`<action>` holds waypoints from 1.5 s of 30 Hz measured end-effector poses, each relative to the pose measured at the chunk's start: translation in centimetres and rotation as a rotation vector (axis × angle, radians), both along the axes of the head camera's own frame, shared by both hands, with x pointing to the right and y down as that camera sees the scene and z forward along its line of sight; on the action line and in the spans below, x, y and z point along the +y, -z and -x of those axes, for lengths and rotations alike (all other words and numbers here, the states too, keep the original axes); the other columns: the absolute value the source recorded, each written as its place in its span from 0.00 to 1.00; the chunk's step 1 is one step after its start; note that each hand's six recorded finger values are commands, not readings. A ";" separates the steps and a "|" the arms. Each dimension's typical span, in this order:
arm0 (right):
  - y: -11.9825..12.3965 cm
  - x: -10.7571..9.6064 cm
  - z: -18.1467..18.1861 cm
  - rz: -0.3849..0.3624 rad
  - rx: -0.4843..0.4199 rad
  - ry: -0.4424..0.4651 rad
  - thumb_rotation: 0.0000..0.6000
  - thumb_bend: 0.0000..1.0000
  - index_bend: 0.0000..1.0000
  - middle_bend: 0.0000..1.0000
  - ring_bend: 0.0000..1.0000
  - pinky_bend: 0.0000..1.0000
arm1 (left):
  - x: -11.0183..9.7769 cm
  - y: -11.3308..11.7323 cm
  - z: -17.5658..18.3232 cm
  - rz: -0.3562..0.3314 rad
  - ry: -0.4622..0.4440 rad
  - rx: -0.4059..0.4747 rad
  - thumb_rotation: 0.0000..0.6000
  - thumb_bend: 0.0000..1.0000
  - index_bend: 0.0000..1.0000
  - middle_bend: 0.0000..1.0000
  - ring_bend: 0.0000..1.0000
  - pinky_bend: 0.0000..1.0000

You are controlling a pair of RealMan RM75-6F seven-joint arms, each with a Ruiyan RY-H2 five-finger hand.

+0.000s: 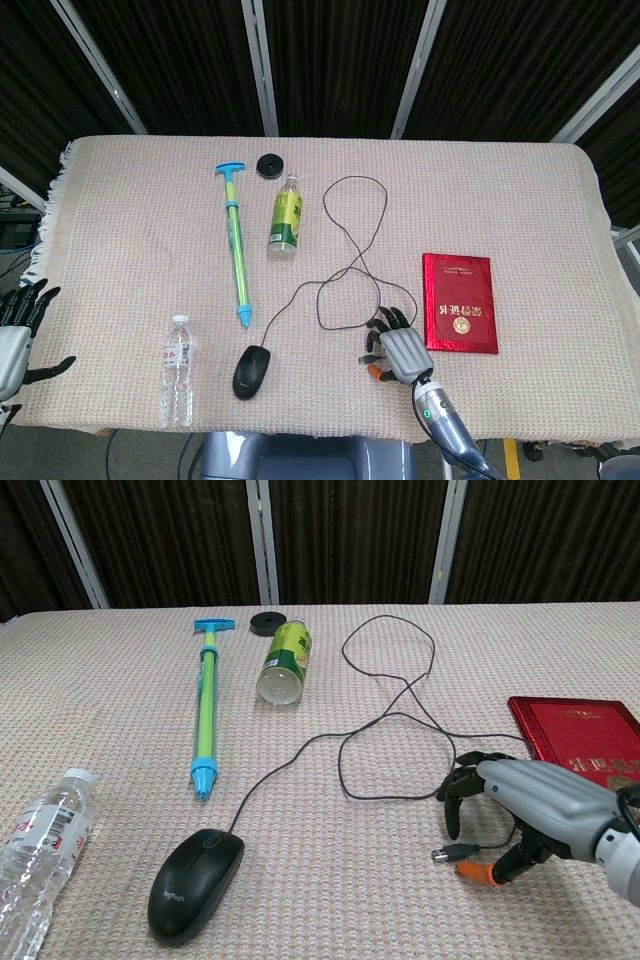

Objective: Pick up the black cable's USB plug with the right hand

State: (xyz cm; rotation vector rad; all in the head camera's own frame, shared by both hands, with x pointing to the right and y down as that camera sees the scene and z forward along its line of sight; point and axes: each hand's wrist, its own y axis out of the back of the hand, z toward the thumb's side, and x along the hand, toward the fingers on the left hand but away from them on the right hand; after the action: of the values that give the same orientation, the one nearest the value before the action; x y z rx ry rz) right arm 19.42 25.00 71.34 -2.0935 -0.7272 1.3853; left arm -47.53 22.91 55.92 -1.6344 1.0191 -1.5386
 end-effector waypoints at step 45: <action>7.0 -4.6 -2.4 -0.260 -0.788 -0.758 1.00 0.40 0.64 0.29 0.01 0.00 | 0.2 0.0 0.1 0.024 0.045 0.041 1.00 0.10 0.12 0.00 0.00 0.01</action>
State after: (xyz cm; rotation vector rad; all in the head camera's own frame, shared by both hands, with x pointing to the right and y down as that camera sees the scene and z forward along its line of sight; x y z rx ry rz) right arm 21.78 20.45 64.34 -2.2070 -2.0508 0.6300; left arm -47.63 23.10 55.96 -1.6761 1.0693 -1.5587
